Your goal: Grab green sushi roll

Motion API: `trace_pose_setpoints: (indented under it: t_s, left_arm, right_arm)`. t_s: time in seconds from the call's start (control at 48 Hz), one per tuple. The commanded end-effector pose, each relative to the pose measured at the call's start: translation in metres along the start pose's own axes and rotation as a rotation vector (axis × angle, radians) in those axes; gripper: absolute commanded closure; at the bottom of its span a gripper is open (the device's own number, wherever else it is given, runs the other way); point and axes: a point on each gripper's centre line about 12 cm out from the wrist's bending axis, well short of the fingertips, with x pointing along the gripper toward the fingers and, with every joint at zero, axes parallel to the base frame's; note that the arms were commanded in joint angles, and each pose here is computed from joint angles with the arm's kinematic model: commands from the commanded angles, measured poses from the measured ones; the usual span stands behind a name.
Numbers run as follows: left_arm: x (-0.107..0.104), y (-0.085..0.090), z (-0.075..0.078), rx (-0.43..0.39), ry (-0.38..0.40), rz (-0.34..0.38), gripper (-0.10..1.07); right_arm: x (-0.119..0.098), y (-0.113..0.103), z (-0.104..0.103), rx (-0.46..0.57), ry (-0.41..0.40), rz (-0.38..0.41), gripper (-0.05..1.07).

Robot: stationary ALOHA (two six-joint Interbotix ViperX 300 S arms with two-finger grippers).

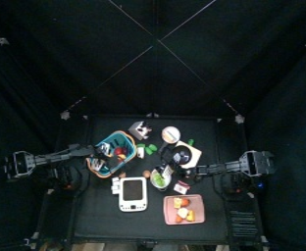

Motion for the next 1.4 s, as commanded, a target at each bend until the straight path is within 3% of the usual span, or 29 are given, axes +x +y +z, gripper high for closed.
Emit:
trace_pose_setpoints:
  t_s: [0.0, 0.354, 0.604, 0.833, 1.104, 1.375]
  left_arm:
    - [0.004, 0.004, 0.003, 0.013, 0.0, 0.0, 0.01]
    - [0.023, 0.007, 0.006, 0.061, 0.053, -0.064, 0.01]
    - [0.032, -0.007, 0.004, 0.103, 0.066, -0.092, 0.02]
    - [0.036, -0.009, 0.009, 0.132, 0.03, -0.059, 0.04]
    - [0.039, -0.009, 0.009, 0.134, 0.029, -0.056, 0.25]
    - [0.044, 0.0, 0.016, 0.137, 0.026, -0.044, 0.24]
  right_arm:
    - [-0.002, 0.002, 0.015, 0.018, -0.031, 0.017, 0.01]
    - [0.006, -0.003, 0.012, 0.026, -0.01, 0.016, 0.01]
    - [0.006, -0.005, 0.012, 0.027, -0.008, 0.012, 0.01]
    - [0.006, -0.004, 0.012, 0.027, -0.008, 0.014, 0.01]
    - [0.007, -0.004, 0.012, 0.027, -0.007, 0.014, 0.01]
    - [0.007, -0.005, 0.011, 0.026, -0.005, 0.011, 0.01]
